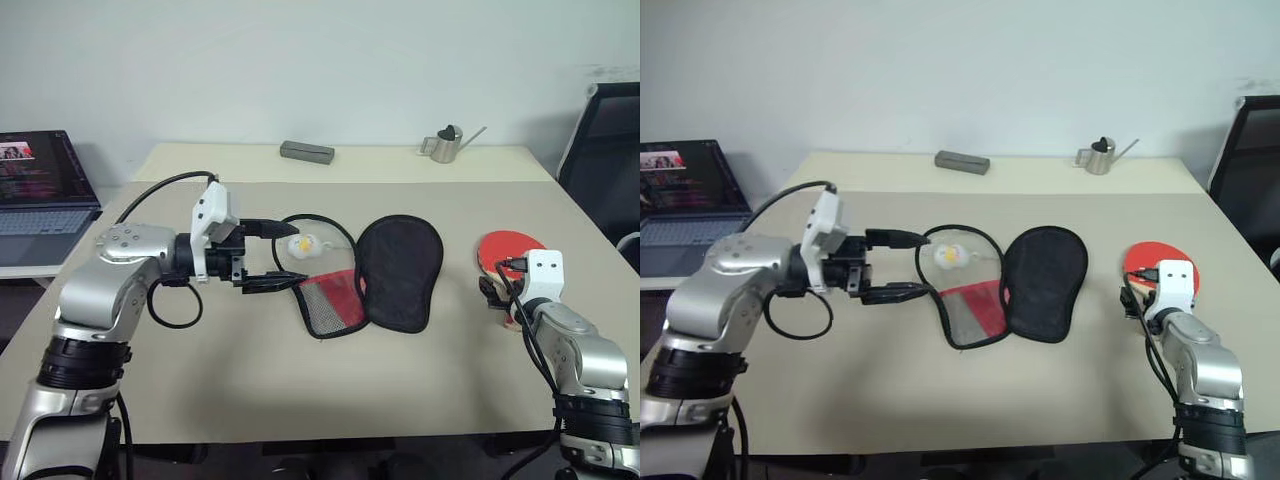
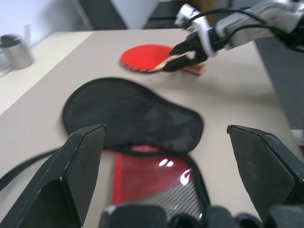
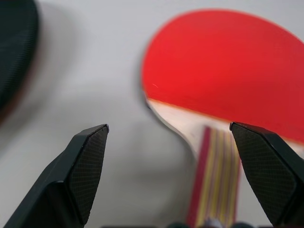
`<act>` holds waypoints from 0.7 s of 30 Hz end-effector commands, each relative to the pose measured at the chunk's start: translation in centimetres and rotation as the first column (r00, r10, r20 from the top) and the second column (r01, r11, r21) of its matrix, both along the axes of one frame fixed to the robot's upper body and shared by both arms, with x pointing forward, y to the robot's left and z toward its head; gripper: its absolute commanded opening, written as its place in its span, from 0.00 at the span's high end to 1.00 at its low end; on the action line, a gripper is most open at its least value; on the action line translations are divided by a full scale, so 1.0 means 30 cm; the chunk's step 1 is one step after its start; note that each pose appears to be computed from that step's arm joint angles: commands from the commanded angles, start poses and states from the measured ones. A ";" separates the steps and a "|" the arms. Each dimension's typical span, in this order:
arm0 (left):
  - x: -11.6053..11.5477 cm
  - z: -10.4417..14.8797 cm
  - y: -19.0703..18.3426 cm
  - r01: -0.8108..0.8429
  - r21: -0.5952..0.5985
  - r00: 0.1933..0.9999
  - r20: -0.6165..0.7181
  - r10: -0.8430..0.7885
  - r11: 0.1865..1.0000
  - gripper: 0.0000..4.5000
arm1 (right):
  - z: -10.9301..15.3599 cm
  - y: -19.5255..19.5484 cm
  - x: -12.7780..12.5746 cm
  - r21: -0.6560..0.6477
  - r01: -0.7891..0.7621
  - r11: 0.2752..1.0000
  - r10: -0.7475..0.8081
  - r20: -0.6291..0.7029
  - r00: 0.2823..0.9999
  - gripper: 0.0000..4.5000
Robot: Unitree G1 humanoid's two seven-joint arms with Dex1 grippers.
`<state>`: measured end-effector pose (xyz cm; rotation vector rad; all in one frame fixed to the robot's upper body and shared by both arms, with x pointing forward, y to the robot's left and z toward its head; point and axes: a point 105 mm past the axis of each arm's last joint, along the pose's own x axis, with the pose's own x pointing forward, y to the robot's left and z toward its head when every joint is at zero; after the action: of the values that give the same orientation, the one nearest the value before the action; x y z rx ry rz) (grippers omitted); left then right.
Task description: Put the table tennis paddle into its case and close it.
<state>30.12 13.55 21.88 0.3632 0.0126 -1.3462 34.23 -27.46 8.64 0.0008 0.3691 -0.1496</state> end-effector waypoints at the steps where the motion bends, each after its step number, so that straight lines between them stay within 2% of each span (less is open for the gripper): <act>1: 0.001 0.033 -0.049 0.067 0.014 0.997 0.034 -0.067 0.998 0.00 | 0.037 -0.045 -0.004 -0.005 0.075 0.997 -0.074 0.048 0.996 0.00; 6: 0.009 0.046 -0.111 0.154 0.045 0.986 0.050 -0.156 0.987 0.00 | -0.009 -0.098 -0.008 0.014 0.182 0.983 -0.182 0.009 0.983 0.00; 11: 0.018 0.063 -0.140 0.189 0.053 0.979 0.067 -0.193 0.980 0.00 | -0.038 -0.093 -0.022 0.050 0.232 0.971 -0.230 -0.036 0.972 0.00; 21: 0.032 0.076 -0.123 0.180 0.063 0.979 0.082 -0.184 0.982 0.00 | -0.025 0.059 -0.053 0.029 0.181 0.983 -0.179 -0.048 0.983 0.00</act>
<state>31.17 9.74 22.74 0.4373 -0.0031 -1.5179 32.52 -26.65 6.72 0.0894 0.4525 -0.3432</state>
